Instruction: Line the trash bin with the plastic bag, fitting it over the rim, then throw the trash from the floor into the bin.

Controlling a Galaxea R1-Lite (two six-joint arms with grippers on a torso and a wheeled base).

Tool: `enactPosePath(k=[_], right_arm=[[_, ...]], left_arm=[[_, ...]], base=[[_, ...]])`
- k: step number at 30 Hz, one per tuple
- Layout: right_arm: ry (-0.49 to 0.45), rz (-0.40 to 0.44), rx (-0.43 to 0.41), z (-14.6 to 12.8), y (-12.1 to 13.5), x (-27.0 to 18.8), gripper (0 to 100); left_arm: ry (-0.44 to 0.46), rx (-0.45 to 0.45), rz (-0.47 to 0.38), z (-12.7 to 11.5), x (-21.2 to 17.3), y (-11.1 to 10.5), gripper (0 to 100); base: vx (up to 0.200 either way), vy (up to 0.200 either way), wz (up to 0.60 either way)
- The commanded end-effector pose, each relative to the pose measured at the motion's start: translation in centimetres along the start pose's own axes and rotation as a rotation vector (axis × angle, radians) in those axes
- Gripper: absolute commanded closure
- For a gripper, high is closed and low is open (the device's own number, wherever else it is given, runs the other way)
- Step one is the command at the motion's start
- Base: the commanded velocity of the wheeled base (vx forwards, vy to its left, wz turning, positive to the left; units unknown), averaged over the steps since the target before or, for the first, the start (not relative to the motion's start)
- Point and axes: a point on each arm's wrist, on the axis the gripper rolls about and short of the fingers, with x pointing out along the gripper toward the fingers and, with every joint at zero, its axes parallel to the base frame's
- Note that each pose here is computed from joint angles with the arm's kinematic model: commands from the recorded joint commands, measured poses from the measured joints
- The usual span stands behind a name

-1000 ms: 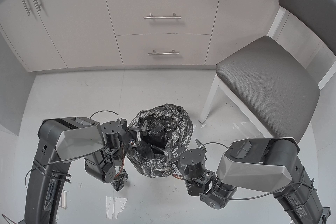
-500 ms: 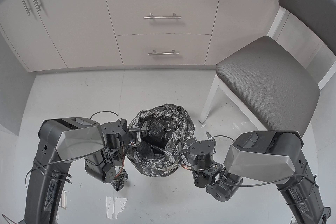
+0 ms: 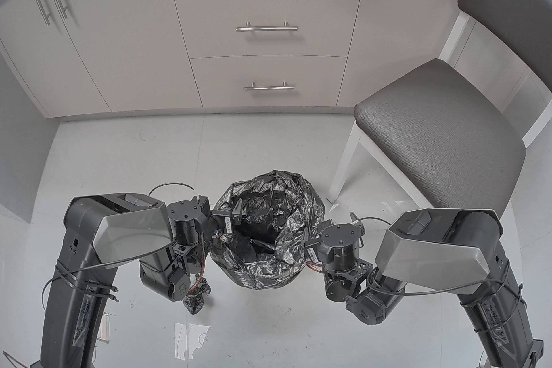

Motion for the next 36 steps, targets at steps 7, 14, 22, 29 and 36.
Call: enactPosePath(k=[7, 14, 22, 29, 36], right_arm=[[-0.006, -0.013, -0.002, 0.2, -1.1, -0.5, 0], [-0.004, -0.019, -0.002, 0.0, -1.3, -0.4, 0], [0.011, -0.035, -0.006, -0.6, -1.8, 0.2, 0], [0.026, -0.043, -0.013, -1.6, -1.8, 0.6, 0], [0.038, -0.037, -0.027, -2.9, -1.4, 0.8, 0]], left_arm=[[0.005, 0.001, 0.000, -0.4, 0.1, 0.0, 0], [0.004, 0.001, -0.004, -0.3, 0.1, -0.2, 0], [0.005, 0.002, -0.004, -0.4, 0.1, -0.2, 0], [0.004, 0.001, -0.004, -0.4, 0.1, -0.2, 0], [0.004, -0.001, -0.003, -0.4, 0.1, -0.1, 0]], base=[[0.000, 0.000, 0.00], [0.000, 0.000, 0.00], [0.000, 0.000, 0.00], [0.000, 0.000, 0.00], [0.000, 0.000, 0.00]])
